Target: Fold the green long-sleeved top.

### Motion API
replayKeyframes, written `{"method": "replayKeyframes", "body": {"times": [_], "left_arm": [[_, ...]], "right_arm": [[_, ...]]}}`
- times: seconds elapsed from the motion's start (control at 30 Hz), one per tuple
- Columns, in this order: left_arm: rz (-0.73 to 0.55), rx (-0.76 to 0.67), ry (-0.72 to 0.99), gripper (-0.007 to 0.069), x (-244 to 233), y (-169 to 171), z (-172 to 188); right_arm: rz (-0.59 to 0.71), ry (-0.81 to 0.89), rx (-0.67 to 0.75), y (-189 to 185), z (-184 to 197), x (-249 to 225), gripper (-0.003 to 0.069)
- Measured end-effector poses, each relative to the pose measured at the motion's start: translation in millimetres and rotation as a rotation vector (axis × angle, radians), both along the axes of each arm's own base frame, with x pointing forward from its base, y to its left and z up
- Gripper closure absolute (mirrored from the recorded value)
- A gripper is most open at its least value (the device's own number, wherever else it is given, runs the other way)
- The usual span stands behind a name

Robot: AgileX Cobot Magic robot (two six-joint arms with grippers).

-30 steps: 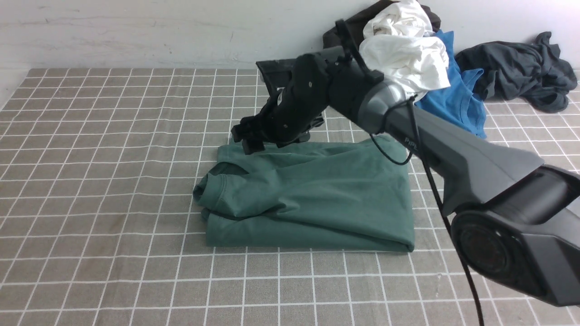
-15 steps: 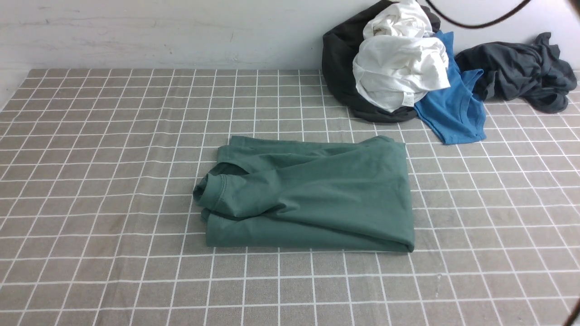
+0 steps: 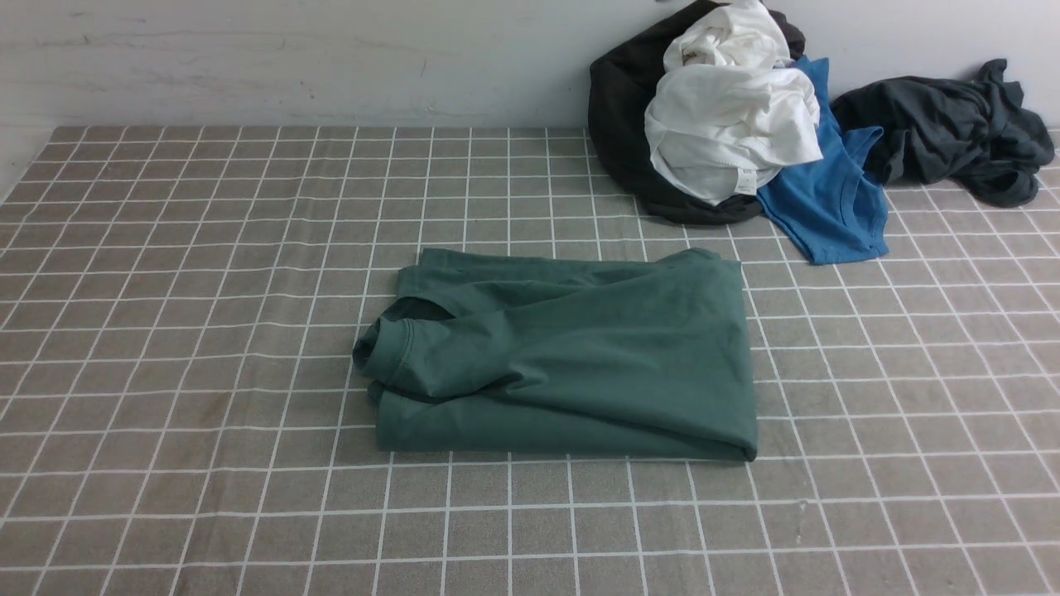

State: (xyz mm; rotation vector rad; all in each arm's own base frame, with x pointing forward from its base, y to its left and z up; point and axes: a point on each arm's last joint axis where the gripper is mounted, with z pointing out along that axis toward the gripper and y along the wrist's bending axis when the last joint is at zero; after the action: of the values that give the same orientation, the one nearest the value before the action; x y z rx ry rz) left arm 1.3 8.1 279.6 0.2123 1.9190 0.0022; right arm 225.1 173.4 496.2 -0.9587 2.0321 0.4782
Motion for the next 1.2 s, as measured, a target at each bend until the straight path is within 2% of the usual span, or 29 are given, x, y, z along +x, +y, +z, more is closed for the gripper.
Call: {"method": "replayKeyframes", "body": {"times": [0.2, 0.33, 0.47, 0.6, 0.83, 1.07, 1.17, 1.2], "left_arm": [[0.0, 0.0, 0.0, 0.0632, 0, 0, 0], [0.0, -0.001, 0.0, 0.0632, 0, 0, 0], [0.0, -0.001, 0.0, 0.0632, 0, 0, 0], [0.0, -0.001, 0.0, 0.0632, 0, 0, 0], [0.0, -0.001, -0.001, 0.0632, 0, 0, 0], [0.0, -0.001, -0.001, 0.0632, 0, 0, 0], [0.0, -0.001, -0.001, 0.0632, 0, 0, 0], [0.0, -0.001, -0.001, 0.0632, 0, 0, 0]], "right_arm": [[-0.043, -0.103, 0.079, -46, -13, -65, 0.0673], [-0.077, -0.167, 0.142, -70, -41, -98, 0.0673], [-0.092, -0.136, 0.166, -82, -69, -117, 0.0673], [-0.084, -0.061, 0.134, -88, -94, -129, 0.0673], [-0.076, 0.016, 0.137, -97, -100, -148, 0.0673], [-0.094, -0.089, 0.207, -105, -92, -157, 0.0673], [-0.116, -0.129, 0.245, -104, -100, -153, 0.0673], [-0.145, -0.155, 0.269, -105, -114, -149, 0.0673]]}}
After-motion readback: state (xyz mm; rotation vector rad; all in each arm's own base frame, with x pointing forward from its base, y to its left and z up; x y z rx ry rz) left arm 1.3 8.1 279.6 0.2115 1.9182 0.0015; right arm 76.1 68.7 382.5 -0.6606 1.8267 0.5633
